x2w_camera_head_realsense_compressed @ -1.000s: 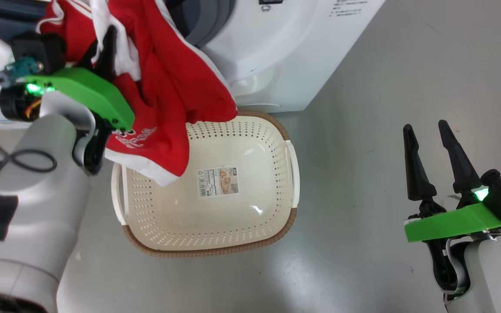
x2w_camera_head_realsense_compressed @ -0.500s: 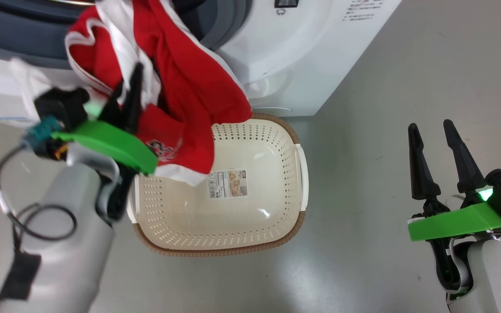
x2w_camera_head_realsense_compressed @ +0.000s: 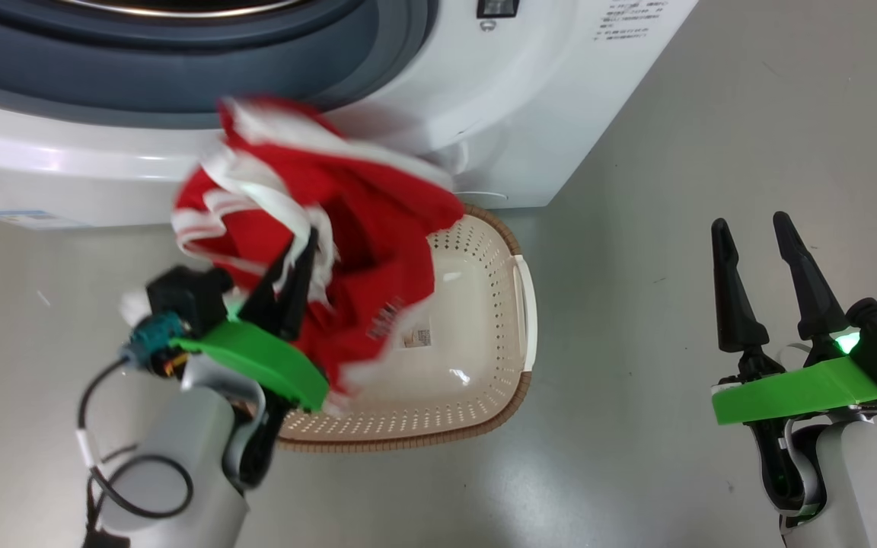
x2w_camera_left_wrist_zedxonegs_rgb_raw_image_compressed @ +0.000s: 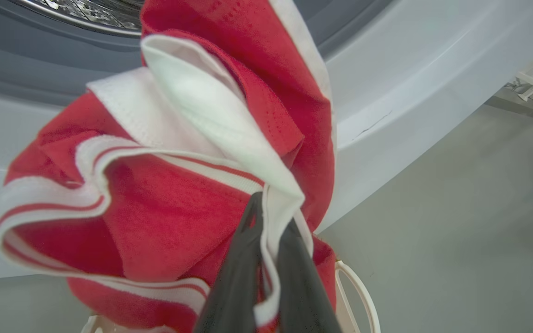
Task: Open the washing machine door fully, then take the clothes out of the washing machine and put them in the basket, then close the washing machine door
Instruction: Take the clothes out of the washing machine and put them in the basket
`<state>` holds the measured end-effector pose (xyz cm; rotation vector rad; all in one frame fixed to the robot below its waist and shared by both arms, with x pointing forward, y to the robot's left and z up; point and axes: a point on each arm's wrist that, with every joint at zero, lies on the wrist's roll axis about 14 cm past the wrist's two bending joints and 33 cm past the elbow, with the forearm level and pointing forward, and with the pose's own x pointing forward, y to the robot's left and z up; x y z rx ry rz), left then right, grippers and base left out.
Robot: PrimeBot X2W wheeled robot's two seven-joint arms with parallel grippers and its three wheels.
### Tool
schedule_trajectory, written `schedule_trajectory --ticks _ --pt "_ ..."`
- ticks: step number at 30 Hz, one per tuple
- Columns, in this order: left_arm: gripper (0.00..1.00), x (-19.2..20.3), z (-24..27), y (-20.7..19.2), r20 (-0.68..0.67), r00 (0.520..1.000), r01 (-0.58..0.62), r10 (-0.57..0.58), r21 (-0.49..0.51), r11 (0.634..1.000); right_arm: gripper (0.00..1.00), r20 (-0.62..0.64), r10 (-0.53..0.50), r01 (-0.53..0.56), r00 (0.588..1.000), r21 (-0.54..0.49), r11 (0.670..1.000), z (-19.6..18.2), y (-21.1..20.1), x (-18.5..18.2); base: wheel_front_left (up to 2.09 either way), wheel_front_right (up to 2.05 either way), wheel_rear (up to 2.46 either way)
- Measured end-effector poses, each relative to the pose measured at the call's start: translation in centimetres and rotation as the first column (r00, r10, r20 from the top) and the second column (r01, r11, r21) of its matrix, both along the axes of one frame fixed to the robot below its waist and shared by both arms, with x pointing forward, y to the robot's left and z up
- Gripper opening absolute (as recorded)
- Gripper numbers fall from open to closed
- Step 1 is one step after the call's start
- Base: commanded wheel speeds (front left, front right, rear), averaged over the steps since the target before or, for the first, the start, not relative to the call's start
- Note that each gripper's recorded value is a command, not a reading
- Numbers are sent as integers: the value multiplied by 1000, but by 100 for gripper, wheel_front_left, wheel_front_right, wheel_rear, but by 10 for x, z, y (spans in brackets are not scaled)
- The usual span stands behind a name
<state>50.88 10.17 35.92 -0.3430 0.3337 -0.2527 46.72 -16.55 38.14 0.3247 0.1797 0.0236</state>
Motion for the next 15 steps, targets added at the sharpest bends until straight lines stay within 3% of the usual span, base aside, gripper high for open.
schedule_trajectory --ticks 15 --pt "0 -47 -71 -12 -227 972 78 -64 53 996 100 -30 -8 8 1000 -8 1000 -11 -4 -4 0 0 0"
